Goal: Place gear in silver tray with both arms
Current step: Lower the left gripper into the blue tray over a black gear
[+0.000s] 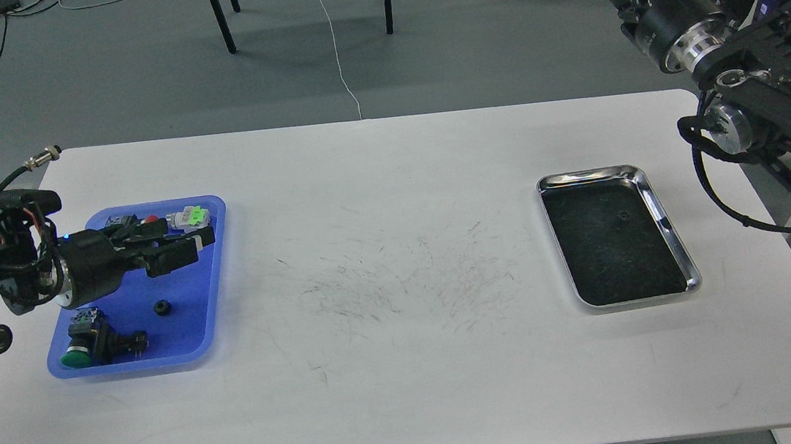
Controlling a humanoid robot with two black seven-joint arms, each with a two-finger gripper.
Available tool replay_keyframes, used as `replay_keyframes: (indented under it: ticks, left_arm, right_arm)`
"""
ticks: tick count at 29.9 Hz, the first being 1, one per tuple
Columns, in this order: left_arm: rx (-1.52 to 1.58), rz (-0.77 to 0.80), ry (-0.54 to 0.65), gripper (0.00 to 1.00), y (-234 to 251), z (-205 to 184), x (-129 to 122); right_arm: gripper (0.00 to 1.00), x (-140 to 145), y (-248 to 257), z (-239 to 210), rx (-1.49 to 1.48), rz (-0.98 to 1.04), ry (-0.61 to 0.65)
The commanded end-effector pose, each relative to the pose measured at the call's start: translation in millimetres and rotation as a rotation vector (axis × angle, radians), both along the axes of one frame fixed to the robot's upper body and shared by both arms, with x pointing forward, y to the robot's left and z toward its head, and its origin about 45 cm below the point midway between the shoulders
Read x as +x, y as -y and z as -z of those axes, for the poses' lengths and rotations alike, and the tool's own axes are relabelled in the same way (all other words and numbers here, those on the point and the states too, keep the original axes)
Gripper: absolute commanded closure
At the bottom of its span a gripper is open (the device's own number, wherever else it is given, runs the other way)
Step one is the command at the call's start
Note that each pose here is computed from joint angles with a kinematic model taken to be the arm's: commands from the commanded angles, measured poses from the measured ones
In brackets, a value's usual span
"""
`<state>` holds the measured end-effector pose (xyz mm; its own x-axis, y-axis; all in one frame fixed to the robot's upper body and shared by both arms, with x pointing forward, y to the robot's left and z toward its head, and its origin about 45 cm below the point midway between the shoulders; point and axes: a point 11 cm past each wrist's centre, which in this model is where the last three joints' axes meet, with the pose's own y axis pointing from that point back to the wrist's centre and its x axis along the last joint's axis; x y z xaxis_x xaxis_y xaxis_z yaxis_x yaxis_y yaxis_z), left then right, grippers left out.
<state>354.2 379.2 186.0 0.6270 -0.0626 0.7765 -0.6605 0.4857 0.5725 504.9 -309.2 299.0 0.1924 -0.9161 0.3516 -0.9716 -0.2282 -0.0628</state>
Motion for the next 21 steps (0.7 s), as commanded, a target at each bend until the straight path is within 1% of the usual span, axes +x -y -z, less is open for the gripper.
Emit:
replay_keyframes:
  ticks: [1,5,8,11,13,17,20,21]
  left_arm:
    - [0.085,0.001,0.047,0.02,-22,9,-1]
    - [0.154,-0.053,0.020,0.03,-53,26,-12]
    - [0.163,-0.049,0.007,0.06,-53,36,-15]
    - [0.200,-0.065,0.005,0.15,-66,38,-16]
    - [0.191,-0.055,0.019,0.19,-59,39,-10]
    - [0.204,-0.034,0.043,0.19,-54,44,-7]
    - [0.207,-0.011,0.093,0.21,-54,51,-17]
    - [0.211,-0.010,0.089,0.24,-57,57,-24]
  right_arm:
    - [0.06,0,-1,1,0.001,0.002,0.000]
    - [0.06,0,-5,3,0.004,-0.003,-0.003]
    - [0.06,0,-4,5,0.000,0.000,-0.007]
    - [0.06,0,-7,7,0.001,-0.004,-0.010]
    - [0.06,0,-14,10,0.003,-0.017,-0.015]
    - [0.06,1,-14,13,-0.003,-0.014,-0.020]
    - [0.06,1,-10,15,-0.011,-0.004,-0.024]
    - [0.06,1,-10,15,-0.012,-0.002,-0.025]
